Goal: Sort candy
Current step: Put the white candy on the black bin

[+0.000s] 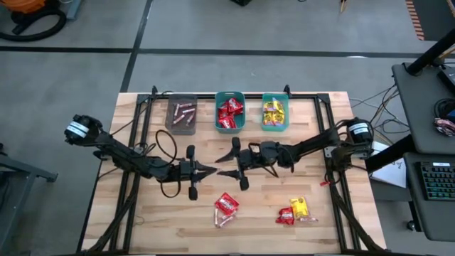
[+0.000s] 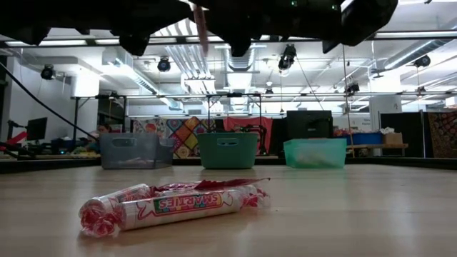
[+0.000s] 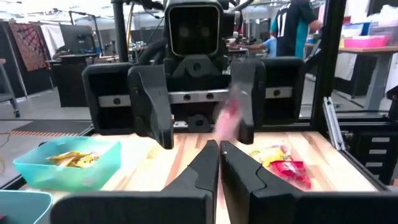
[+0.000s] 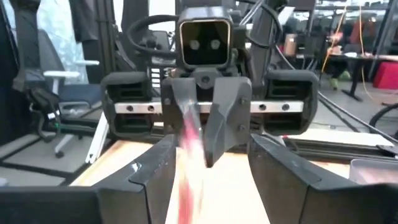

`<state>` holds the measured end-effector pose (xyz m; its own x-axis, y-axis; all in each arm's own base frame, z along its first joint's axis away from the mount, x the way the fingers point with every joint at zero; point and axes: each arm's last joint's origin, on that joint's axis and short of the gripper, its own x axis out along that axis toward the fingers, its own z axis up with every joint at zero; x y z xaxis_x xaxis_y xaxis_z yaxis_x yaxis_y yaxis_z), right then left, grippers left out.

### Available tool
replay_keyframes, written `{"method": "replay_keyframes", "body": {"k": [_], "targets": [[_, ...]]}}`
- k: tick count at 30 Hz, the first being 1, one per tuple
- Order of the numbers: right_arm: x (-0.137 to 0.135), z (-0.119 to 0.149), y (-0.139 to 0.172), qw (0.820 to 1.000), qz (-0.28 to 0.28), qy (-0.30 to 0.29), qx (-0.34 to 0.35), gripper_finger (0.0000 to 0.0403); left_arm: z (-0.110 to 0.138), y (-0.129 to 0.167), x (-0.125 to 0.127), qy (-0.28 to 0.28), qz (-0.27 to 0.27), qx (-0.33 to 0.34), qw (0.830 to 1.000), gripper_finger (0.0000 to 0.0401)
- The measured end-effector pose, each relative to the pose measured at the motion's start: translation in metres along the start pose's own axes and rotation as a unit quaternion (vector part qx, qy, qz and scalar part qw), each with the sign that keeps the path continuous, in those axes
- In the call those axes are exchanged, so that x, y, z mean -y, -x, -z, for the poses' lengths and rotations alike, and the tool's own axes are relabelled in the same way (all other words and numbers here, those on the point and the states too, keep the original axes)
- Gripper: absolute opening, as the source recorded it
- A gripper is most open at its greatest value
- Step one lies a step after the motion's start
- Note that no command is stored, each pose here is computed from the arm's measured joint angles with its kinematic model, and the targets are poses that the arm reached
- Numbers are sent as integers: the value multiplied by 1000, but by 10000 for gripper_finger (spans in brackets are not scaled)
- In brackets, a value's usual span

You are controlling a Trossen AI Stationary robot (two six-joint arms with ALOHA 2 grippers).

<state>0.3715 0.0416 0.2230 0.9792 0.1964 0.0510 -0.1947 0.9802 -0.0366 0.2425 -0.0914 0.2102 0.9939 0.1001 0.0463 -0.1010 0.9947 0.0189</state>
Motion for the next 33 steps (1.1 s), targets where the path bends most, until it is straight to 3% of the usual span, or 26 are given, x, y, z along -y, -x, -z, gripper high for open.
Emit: {"method": "replay_keyframes", "body": {"k": [6,10,14,18,25,30,33], "targets": [[1,-5,-4,1000,3,-15,-22,195,1,0,0,-1,-1,-3,1000,1],[3,0,-4,993,12,-25,-117,190,3,1,0,-6,2,-21,1000,0],[3,9,1,966,27,-64,-250,185,3,10,-3,2,4,-72,997,0],[1,34,6,934,20,-50,-354,178,-1,22,-10,15,0,-117,993,0],[3,77,3,916,2,-15,-401,174,-14,35,-18,34,-2,-124,992,0],[3,102,-12,923,-19,-17,-383,174,-11,40,-20,27,-4,-150,988,0],[4,118,-17,917,-27,-23,-398,171,-10,42,-21,28,-5,-160,987,0]]}}
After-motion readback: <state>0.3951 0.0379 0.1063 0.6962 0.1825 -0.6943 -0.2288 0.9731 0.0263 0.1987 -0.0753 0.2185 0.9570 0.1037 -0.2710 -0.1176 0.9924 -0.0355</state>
